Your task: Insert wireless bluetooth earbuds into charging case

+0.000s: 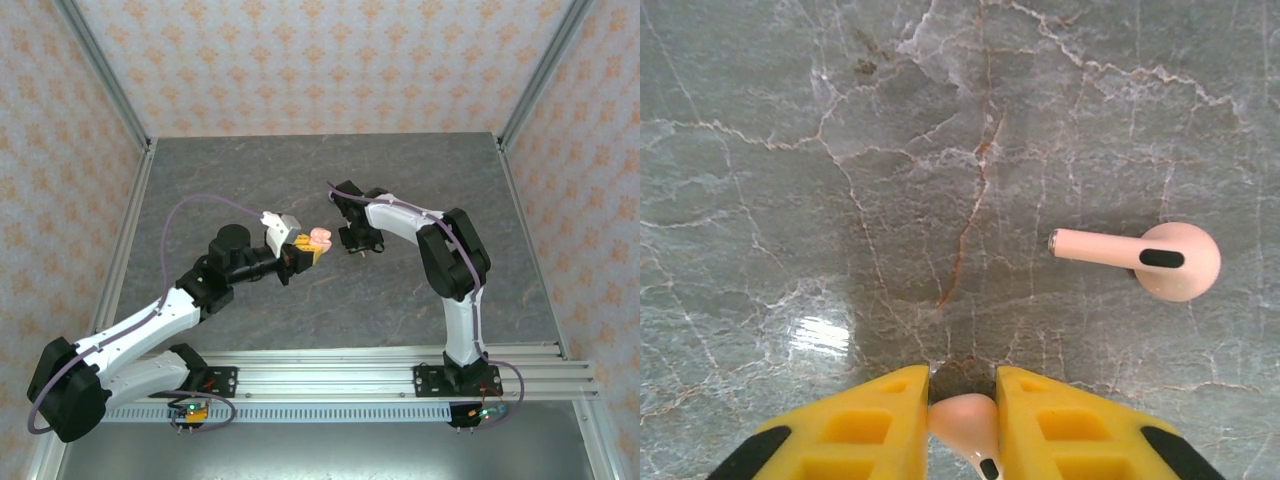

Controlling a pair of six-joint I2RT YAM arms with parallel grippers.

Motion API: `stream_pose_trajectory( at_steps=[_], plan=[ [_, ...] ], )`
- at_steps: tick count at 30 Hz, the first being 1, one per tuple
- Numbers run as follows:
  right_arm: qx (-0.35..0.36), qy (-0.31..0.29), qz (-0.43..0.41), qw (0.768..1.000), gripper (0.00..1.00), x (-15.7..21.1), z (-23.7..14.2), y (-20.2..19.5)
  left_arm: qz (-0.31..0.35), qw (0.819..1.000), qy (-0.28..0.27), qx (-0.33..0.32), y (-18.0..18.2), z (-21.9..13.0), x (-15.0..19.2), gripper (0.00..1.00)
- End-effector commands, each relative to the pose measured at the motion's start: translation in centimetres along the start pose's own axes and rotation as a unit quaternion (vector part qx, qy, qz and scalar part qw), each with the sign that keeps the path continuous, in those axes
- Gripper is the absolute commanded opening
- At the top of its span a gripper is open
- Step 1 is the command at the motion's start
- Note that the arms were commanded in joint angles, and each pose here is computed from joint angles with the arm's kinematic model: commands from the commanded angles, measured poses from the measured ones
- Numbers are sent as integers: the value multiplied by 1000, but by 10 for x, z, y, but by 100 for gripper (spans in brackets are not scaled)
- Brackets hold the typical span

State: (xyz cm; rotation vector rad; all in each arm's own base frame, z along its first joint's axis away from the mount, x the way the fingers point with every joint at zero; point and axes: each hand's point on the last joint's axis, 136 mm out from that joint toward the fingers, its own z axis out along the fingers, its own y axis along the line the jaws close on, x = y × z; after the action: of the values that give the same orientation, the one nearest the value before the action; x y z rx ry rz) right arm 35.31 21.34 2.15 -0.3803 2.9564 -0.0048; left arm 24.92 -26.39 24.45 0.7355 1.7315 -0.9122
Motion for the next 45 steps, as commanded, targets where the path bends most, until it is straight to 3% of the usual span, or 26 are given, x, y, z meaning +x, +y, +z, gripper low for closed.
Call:
stream_pose_trajectory(
  at_steps=[1, 11, 26, 45],
  plan=[
    [48, 35, -1, 998, 21, 17, 10, -18, 3, 1000, -8, -3, -1, 1, -8, 15],
    [25, 21, 14, 999, 19, 13, 10, -11, 0, 1000, -3, -13, 3, 1, -4, 15],
    [-87, -6, 87, 992, 20, 4, -5, -6, -31, 995, 34, -92, 37, 12, 21, 15],
    [-287, -97, 109, 947, 20, -16, -86, 30, -71, 984, 39, -157, 72, 28, 55, 15]
  ],
)
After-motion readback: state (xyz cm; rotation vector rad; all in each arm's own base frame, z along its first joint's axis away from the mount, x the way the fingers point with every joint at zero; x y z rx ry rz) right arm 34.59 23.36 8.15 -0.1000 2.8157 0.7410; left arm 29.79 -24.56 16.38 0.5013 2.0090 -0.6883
